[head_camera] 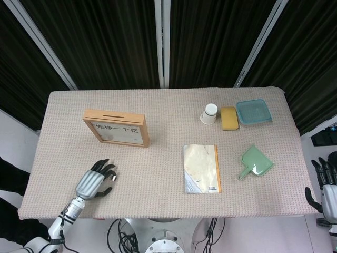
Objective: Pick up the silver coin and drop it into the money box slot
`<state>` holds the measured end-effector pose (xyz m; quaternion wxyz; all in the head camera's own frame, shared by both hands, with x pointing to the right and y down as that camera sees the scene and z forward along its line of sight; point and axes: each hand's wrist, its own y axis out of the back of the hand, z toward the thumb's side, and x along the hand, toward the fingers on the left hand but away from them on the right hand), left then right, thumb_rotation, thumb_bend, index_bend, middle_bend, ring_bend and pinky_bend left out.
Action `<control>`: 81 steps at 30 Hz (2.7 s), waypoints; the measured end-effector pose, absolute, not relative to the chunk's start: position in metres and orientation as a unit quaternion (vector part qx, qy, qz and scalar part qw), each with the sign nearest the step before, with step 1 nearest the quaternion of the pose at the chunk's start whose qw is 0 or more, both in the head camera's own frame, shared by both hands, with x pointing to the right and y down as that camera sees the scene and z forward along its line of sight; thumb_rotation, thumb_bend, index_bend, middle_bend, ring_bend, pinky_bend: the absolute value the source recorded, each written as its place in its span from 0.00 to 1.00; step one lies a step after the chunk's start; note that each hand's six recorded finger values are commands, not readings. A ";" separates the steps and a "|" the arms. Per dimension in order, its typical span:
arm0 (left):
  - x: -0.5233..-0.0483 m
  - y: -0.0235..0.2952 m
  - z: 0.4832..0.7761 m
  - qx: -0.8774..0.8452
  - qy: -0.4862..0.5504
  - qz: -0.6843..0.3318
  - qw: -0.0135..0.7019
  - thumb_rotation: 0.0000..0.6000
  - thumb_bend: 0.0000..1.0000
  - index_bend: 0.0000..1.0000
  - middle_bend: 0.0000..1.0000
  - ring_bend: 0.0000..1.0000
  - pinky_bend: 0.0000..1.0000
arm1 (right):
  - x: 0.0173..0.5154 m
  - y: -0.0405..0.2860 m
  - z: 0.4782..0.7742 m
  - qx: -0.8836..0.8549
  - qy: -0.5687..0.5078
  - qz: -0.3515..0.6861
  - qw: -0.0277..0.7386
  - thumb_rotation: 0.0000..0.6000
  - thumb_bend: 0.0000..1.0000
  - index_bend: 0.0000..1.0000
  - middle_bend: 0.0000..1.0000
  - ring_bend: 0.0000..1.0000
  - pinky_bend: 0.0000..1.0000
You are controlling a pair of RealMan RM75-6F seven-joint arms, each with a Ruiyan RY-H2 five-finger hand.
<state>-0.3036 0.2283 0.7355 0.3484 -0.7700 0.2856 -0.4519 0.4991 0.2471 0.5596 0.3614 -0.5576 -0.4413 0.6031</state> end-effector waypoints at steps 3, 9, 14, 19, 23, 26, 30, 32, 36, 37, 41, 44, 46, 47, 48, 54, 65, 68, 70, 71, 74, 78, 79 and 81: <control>-0.304 0.228 0.737 -0.769 0.286 -0.453 0.348 1.00 0.29 0.36 0.18 0.03 0.12 | 0.499 0.247 0.559 -0.557 -0.442 0.602 0.362 1.00 0.38 0.00 0.00 0.00 0.00; -0.306 0.227 0.740 -0.766 0.285 -0.458 0.350 1.00 0.30 0.36 0.18 0.03 0.12 | 0.498 0.247 0.559 -0.558 -0.440 0.602 0.363 1.00 0.38 0.00 0.00 0.00 0.00; -0.307 0.228 0.741 -0.767 0.286 -0.458 0.346 1.00 0.30 0.37 0.18 0.03 0.12 | 0.499 0.246 0.560 -0.556 -0.440 0.605 0.363 1.00 0.38 0.00 0.00 0.00 0.00; -0.308 0.228 0.742 -0.769 0.286 -0.459 0.341 1.00 0.30 0.37 0.18 0.03 0.12 | 0.500 0.246 0.560 -0.556 -0.439 0.606 0.362 1.00 0.38 0.00 0.00 0.00 0.00; -0.308 0.229 0.745 -0.769 0.285 -0.463 0.337 1.00 0.30 0.37 0.18 0.03 0.12 | 0.500 0.247 0.561 -0.556 -0.440 0.606 0.361 1.00 0.38 0.00 0.00 0.00 0.00; -0.308 0.229 0.746 -0.769 0.284 -0.464 0.336 1.00 0.30 0.37 0.18 0.03 0.12 | 0.502 0.247 0.560 -0.555 -0.441 0.606 0.360 1.00 0.39 0.00 0.00 0.00 0.00; -0.308 0.228 0.747 -0.769 0.285 -0.465 0.333 1.00 0.29 0.37 0.18 0.03 0.12 | 0.502 0.247 0.560 -0.555 -0.441 0.606 0.361 1.00 0.39 0.00 0.00 0.00 0.00; -0.307 0.228 0.747 -0.769 0.286 -0.465 0.332 1.00 0.29 0.37 0.18 0.03 0.12 | 0.502 0.247 0.560 -0.555 -0.441 0.606 0.361 1.00 0.39 0.00 0.00 0.00 0.00; -0.307 0.227 0.750 -0.770 0.289 -0.467 0.325 1.00 0.29 0.38 0.18 0.03 0.12 | 0.502 0.247 0.561 -0.555 -0.442 0.606 0.360 1.00 0.39 0.00 0.00 0.00 0.00; -0.307 0.227 0.751 -0.770 0.290 -0.467 0.325 1.00 0.29 0.39 0.18 0.03 0.12 | 0.503 0.247 0.561 -0.555 -0.442 0.607 0.359 1.00 0.39 0.00 0.00 0.00 0.00; -0.305 0.225 0.753 -0.770 0.295 -0.464 0.325 1.00 0.29 0.41 0.19 0.03 0.12 | 0.504 0.248 0.561 -0.553 -0.444 0.608 0.358 1.00 0.39 0.00 0.00 0.00 0.00; -0.303 0.223 0.754 -0.770 0.300 -0.461 0.324 1.00 0.29 0.43 0.19 0.03 0.12 | 0.505 0.249 0.561 -0.552 -0.444 0.609 0.357 1.00 0.39 0.00 0.00 0.00 0.00; -0.301 0.222 0.756 -0.770 0.305 -0.459 0.322 1.00 0.29 0.44 0.20 0.03 0.12 | 0.506 0.250 0.561 -0.552 -0.444 0.609 0.357 1.00 0.39 0.00 0.00 0.00 0.00; -0.300 0.222 0.756 -0.771 0.306 -0.457 0.320 1.00 0.29 0.44 0.20 0.03 0.12 | 0.506 0.250 0.561 -0.552 -0.444 0.610 0.356 1.00 0.39 0.00 0.00 0.00 0.00; -0.299 0.221 0.757 -0.772 0.308 -0.456 0.319 1.00 0.29 0.44 0.20 0.03 0.12 | 0.506 0.250 0.561 -0.551 -0.445 0.610 0.356 1.00 0.39 0.00 0.00 0.00 0.00; -0.293 0.218 0.759 -0.774 0.315 -0.446 0.321 1.00 0.29 0.45 0.21 0.04 0.13 | 0.509 0.251 0.559 -0.548 -0.448 0.611 0.355 1.00 0.39 0.00 0.00 0.00 0.00; -0.295 0.209 0.757 -0.764 0.334 -0.437 0.338 1.00 0.29 0.48 0.23 0.05 0.13 | 0.511 0.252 0.559 -0.547 -0.449 0.611 0.356 1.00 0.40 0.00 0.00 0.00 0.00; -0.297 0.207 0.755 -0.759 0.337 -0.437 0.346 1.00 0.29 0.51 0.24 0.05 0.13 | 0.511 0.252 0.559 -0.548 -0.448 0.611 0.355 1.00 0.40 0.00 0.00 0.00 0.00; -0.299 0.206 0.754 -0.756 0.337 -0.438 0.351 1.00 0.30 0.54 0.24 0.05 0.13 | 0.510 0.251 0.560 -0.549 -0.447 0.611 0.355 1.00 0.40 0.00 0.00 0.00 0.00; -0.299 0.206 0.753 -0.756 0.337 -0.438 0.351 1.00 0.31 0.55 0.24 0.05 0.14 | 0.509 0.251 0.560 -0.550 -0.446 0.610 0.355 1.00 0.40 0.00 0.00 0.00 0.00; -0.300 0.207 0.754 -0.757 0.336 -0.439 0.348 1.00 0.31 0.55 0.25 0.05 0.14 | 0.508 0.251 0.562 -0.551 -0.445 0.611 0.355 1.00 0.40 0.00 0.00 0.00 0.00; -0.300 0.208 0.754 -0.758 0.334 -0.440 0.346 1.00 0.32 0.56 0.25 0.05 0.14 | 0.509 0.251 0.562 -0.550 -0.445 0.611 0.355 1.00 0.40 0.00 0.00 0.00 0.00; -0.300 0.208 0.754 -0.759 0.334 -0.439 0.346 1.00 0.32 0.56 0.25 0.05 0.14 | 0.509 0.251 0.562 -0.550 -0.445 0.611 0.355 1.00 0.40 0.00 0.00 0.00 0.00; -0.299 0.208 0.755 -0.760 0.333 -0.439 0.345 1.00 0.33 0.56 0.25 0.05 0.14 | 0.510 0.251 0.561 -0.549 -0.446 0.612 0.354 1.00 0.40 0.00 0.00 0.00 0.00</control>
